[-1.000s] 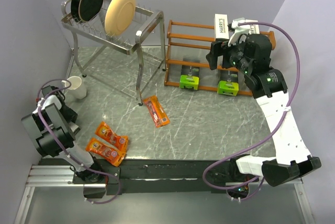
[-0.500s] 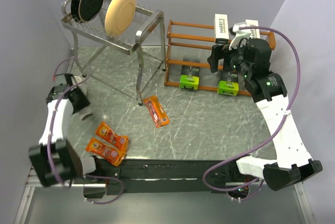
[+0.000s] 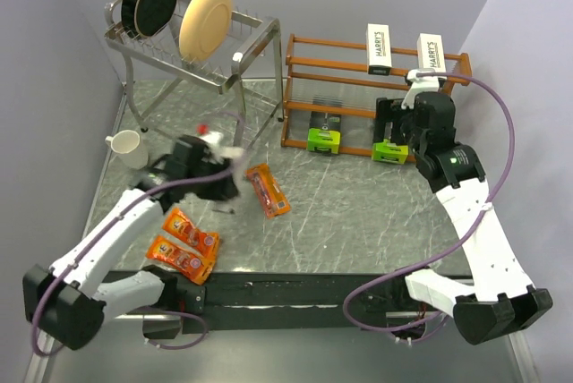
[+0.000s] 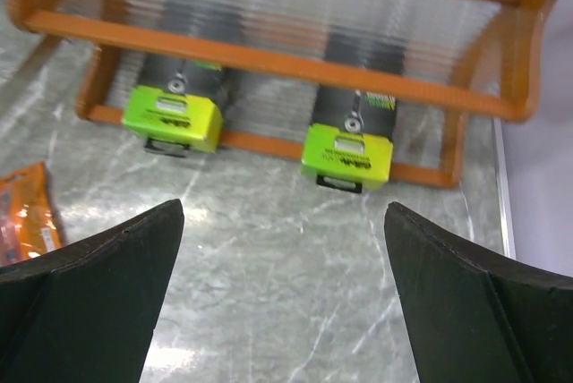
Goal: Place and organize the shaving razors onto the shelf
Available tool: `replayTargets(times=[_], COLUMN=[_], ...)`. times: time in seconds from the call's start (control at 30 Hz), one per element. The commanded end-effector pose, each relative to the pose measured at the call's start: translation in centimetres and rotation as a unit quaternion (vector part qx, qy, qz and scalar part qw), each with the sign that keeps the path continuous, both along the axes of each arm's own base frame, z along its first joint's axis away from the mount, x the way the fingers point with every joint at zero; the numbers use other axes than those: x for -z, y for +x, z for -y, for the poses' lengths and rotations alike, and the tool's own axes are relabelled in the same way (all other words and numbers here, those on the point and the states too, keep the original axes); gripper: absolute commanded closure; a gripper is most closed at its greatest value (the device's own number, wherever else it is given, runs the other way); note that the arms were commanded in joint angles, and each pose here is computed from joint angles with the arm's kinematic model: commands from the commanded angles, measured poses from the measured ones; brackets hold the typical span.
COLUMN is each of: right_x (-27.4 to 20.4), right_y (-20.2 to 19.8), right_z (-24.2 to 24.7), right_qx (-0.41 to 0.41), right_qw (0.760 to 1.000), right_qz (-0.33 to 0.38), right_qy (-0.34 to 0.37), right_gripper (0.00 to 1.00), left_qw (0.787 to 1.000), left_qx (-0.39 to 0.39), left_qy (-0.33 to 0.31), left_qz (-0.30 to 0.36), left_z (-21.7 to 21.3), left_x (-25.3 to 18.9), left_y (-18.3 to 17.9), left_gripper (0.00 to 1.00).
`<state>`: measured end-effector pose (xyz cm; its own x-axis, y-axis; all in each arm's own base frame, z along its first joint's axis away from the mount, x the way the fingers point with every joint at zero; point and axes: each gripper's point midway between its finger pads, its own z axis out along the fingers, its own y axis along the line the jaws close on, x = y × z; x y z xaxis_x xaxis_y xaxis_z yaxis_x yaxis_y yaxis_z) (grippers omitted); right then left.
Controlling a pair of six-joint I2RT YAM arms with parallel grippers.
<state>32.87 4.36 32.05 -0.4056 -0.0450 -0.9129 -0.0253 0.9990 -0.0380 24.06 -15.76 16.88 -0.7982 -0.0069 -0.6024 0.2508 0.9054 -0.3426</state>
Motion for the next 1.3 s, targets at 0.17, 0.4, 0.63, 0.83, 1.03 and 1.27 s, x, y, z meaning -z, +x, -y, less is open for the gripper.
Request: replayTargets(times=[0.17,0.4,0.63,0.83,1.03,1.27], right_x=[0.3,3.2,6.3,9.7,15.3,19.2], right_y=[-0.5,-1.3,-2.0,-2.5,-2.5,-4.2], right_z=[1.3,1.5,-0.6,-5.2,-11.4,-19.4], right_qx=[0.024,0.018,-0.027,-0.069,-0.017,-0.003], right_qw=[1.0,1.0,0.996,0.99,0.977,0.951], right_qz=[0.012,-0.022,-0.073,-0.122,-0.196,-0.288], right_qy=[0.0,0.001,0.035,0.028,0.083,0.114], right_gripper=[0.0,0.0,0.0,0.0,0.0,0.0], left_qw=[0.988,0.99,0.984,0.992,0.992,0.978], left_qx=[0.148,0.099,0.04,0.094,0.091,0.063], left_qy=[-0.044,-0.026,-0.037,-0.048,-0.055,-0.086], left_qz=[0.012,-0.094,-0.171,-0.073,0.063,0.178], left_z=[13.4,20.8,23.3,22.1,15.4,8.3], left_x=[1.4,8.1,11.0,4.5,-3.6,-9.6], left_y=[-0.6,4.8,5.8,5.8,2.8,-1.0], left_gripper=[0.62,0.63,0.2,0.01,0.0,0.01])
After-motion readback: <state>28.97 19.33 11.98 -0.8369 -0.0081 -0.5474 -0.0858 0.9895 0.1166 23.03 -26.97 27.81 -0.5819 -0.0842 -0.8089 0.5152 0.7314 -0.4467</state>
